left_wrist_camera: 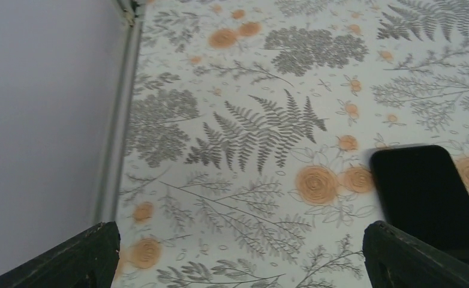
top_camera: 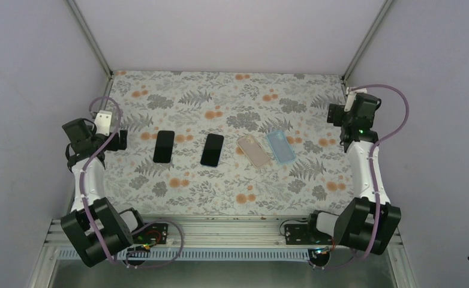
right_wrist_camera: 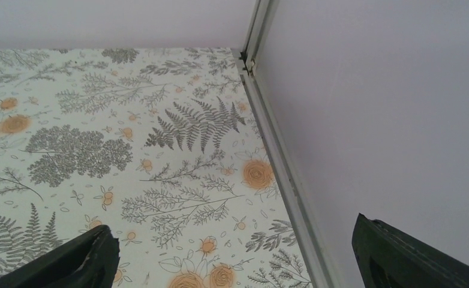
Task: Take the phone out of the phone case
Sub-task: Reset both arms
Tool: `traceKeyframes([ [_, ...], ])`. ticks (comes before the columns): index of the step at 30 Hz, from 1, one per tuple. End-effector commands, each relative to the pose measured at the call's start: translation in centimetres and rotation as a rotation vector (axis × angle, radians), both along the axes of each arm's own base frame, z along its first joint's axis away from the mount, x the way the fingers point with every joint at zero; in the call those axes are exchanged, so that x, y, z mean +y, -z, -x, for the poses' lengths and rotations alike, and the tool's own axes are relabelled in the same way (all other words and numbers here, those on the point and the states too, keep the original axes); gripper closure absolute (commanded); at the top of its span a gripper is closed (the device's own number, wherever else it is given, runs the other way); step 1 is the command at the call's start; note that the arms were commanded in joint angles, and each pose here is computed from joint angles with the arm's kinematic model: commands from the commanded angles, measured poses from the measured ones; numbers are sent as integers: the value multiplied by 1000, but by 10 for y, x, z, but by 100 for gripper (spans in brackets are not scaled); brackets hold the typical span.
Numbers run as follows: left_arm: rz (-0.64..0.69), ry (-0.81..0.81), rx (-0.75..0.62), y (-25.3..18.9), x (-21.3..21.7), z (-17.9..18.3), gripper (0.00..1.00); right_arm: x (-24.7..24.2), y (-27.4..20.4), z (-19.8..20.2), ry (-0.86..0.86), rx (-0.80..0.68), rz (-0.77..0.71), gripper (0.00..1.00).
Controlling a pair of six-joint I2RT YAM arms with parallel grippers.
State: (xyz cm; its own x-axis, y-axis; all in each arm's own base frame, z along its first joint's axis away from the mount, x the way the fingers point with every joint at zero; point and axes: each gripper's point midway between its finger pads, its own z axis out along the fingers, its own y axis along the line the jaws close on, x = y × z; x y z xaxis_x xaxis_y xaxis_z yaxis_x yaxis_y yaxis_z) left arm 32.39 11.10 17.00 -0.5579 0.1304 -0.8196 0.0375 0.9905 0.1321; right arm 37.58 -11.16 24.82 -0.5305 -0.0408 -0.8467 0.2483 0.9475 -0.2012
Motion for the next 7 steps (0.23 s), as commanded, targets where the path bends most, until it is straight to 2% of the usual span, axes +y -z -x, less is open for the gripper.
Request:
traceKeyframes([
  [1, 80, 94, -50, -4, -17, -11, 0, -12, 13, -7, 56, 16, 7, 0],
  [4, 129, 136, -32, 5, -25, -11, 0, -22, 19, -4, 100, 39, 41, 0],
  [7, 167, 166, -9, 12, -31, -12, 0, -22, 7, -1, 102, -4, 58, 0],
])
